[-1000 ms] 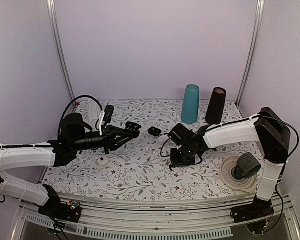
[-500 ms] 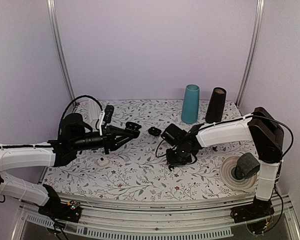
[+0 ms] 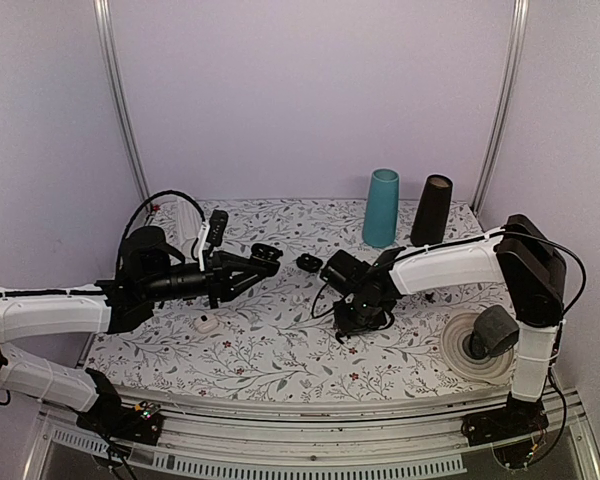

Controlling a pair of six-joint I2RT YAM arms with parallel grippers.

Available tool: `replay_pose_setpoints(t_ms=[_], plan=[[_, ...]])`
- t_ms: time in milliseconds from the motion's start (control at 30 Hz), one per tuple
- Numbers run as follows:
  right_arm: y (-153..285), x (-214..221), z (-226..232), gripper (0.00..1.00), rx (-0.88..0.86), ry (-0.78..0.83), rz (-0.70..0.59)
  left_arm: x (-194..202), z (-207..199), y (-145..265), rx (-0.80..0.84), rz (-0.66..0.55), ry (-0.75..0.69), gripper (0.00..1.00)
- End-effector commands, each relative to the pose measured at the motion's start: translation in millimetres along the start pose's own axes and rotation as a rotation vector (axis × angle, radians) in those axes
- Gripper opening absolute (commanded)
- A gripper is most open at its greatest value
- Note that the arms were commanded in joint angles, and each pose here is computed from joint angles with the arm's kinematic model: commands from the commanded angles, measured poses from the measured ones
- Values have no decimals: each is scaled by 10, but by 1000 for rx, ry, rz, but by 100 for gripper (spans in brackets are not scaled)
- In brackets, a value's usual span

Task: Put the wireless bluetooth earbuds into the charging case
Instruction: Pick up the right earbud from the center of the board.

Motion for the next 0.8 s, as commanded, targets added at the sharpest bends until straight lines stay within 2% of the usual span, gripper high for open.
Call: replay_pose_setpoints(t_ms=[0,400,767], plan=[[-19,-17,63,33,9,41,7,-38,22,14,-2,-19,-6,0],[-74,52,87,24,11,64,38,-45,16,21,-2,-20,-6,0],[-33,92,78,25,18,82,46,-51,28,-5,-3,-17,-2,0]])
Point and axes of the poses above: each gripper's point midway between its finger pads, its own y axis back along the fingers, its own z axis along the line the jaws close on, x = y × z, the point moved 1 cm from there along y, back along the fingers, and after that the axes turned 12 degrees about y, right-handed, at the moved point
